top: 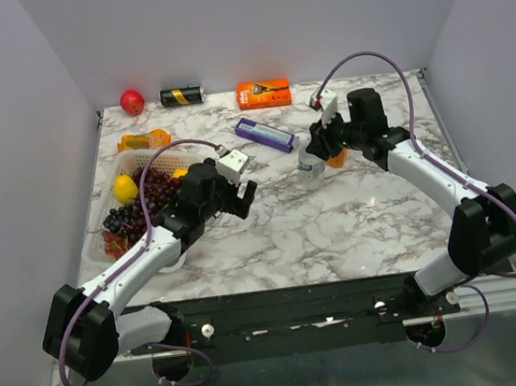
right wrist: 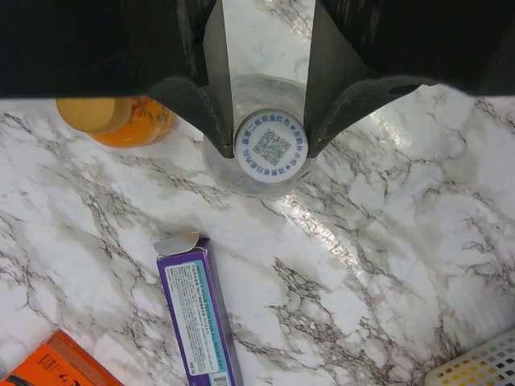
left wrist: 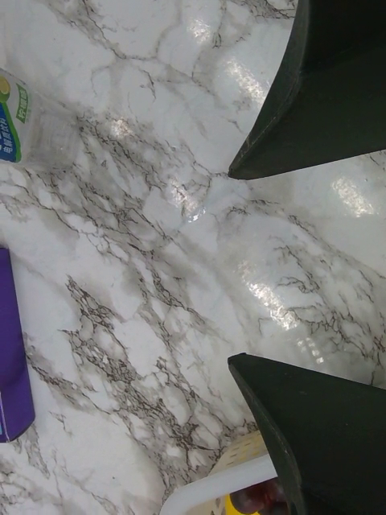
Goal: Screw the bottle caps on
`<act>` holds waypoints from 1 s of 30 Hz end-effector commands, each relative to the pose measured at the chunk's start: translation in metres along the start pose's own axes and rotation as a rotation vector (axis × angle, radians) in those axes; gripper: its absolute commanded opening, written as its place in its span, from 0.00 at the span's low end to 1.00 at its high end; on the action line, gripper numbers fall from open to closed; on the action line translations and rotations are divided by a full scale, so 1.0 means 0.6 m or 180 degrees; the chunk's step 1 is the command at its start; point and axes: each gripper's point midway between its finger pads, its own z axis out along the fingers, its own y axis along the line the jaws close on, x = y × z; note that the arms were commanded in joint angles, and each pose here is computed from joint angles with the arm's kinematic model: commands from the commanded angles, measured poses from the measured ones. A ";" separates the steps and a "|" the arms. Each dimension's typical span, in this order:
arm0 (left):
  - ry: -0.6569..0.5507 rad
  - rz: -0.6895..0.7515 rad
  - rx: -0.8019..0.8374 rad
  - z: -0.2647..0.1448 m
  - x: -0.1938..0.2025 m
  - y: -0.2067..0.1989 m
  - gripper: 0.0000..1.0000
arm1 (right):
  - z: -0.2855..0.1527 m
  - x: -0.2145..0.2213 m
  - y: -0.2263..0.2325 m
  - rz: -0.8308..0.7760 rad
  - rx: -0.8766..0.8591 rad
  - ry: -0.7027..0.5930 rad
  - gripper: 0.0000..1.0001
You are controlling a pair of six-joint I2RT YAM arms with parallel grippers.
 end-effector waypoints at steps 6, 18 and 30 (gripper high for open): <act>-0.0066 0.0042 0.0052 -0.002 -0.020 -0.001 0.99 | -0.001 -0.007 -0.015 0.0040 0.0161 -0.0063 0.64; -0.0099 0.0064 0.0077 0.002 -0.025 0.002 0.99 | -0.068 -0.119 -0.021 -0.0268 0.0244 -0.0300 0.95; -0.0246 -0.0004 0.0012 0.003 -0.047 0.013 0.99 | -0.198 -0.157 -0.040 0.0442 0.1082 -0.0369 1.00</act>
